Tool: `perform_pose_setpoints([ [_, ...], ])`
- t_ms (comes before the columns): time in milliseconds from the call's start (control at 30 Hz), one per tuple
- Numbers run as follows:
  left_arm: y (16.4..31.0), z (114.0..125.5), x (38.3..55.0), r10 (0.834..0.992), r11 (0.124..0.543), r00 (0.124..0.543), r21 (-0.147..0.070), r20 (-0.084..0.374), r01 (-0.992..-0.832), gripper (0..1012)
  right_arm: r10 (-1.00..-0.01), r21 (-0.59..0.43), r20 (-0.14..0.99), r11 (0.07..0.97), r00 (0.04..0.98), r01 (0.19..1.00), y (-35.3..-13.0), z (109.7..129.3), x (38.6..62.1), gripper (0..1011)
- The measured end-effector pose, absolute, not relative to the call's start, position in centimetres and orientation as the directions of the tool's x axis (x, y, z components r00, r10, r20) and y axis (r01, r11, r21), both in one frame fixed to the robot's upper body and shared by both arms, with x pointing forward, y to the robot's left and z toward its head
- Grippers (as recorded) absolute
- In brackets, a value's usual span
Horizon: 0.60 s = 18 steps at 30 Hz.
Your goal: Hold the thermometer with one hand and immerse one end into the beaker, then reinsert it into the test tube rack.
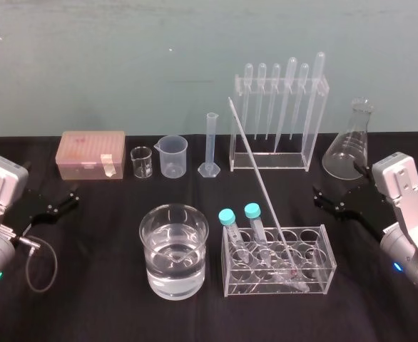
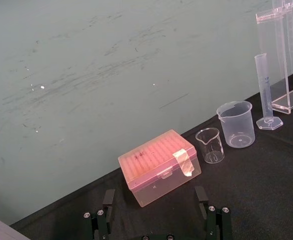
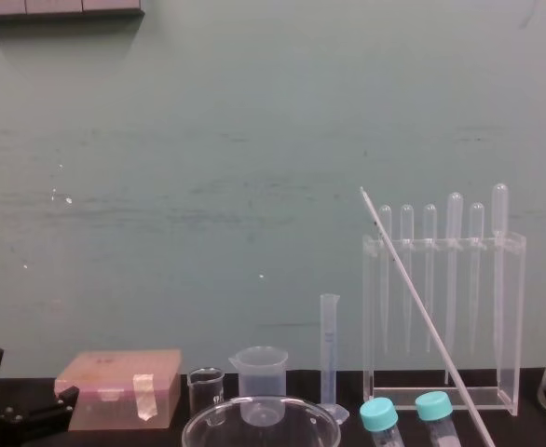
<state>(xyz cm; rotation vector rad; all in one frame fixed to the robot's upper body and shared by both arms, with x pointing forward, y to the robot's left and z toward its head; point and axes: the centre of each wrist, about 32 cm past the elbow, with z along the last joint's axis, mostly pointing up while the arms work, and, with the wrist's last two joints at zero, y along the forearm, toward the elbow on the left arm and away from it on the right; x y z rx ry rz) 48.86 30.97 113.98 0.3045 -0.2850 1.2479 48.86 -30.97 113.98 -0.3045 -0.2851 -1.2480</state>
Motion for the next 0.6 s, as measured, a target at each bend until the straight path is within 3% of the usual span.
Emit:
perform_pose_setpoints([
  [600,30.97,113.98,48.86,0.880,0.287,0.292,0.070,0.374,-0.955,1008,-0.880,-0.070,0.374,0.287,0.292,0.955,-30.97,113.98,48.86,1003],
])
